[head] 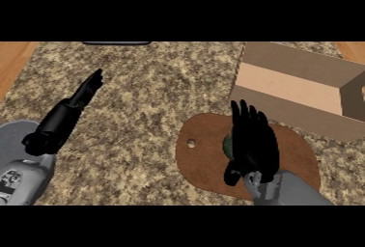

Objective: Pick the squash from the cutting board and place it in the cardboard box

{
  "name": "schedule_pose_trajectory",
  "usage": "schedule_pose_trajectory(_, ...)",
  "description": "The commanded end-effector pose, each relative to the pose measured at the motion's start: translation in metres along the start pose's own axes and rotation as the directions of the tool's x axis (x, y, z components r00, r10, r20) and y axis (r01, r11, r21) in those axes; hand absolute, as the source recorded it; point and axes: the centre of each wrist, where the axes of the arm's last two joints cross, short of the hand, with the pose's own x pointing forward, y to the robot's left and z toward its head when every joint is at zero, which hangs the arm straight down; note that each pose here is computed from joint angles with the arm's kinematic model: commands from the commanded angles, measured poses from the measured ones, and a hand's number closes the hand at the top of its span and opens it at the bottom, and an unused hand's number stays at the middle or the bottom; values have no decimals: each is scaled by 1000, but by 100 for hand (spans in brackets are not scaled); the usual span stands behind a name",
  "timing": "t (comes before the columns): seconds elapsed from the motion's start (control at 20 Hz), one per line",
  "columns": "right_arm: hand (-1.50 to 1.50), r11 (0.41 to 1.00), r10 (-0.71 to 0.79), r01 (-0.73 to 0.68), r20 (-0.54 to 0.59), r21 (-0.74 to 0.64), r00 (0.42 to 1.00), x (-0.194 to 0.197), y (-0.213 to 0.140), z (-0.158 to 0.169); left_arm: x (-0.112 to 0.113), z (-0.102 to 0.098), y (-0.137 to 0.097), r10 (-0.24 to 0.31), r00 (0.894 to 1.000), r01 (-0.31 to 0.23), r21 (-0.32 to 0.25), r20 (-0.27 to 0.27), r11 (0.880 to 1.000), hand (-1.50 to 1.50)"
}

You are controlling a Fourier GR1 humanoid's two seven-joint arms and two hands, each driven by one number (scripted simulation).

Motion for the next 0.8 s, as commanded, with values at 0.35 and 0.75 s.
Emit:
schedule_pose_trajectory(0.35,-150,989,148,-136,-261,63,954,20,14,-13,5,-1,2,-16,1000,15,25,10,1000,0)
schedule_pose_trajectory(0.75,-150,991,124,-107,-237,85,964,36,33,-15,3,-12,12,20,1000,-19,23,-4,1000,0)
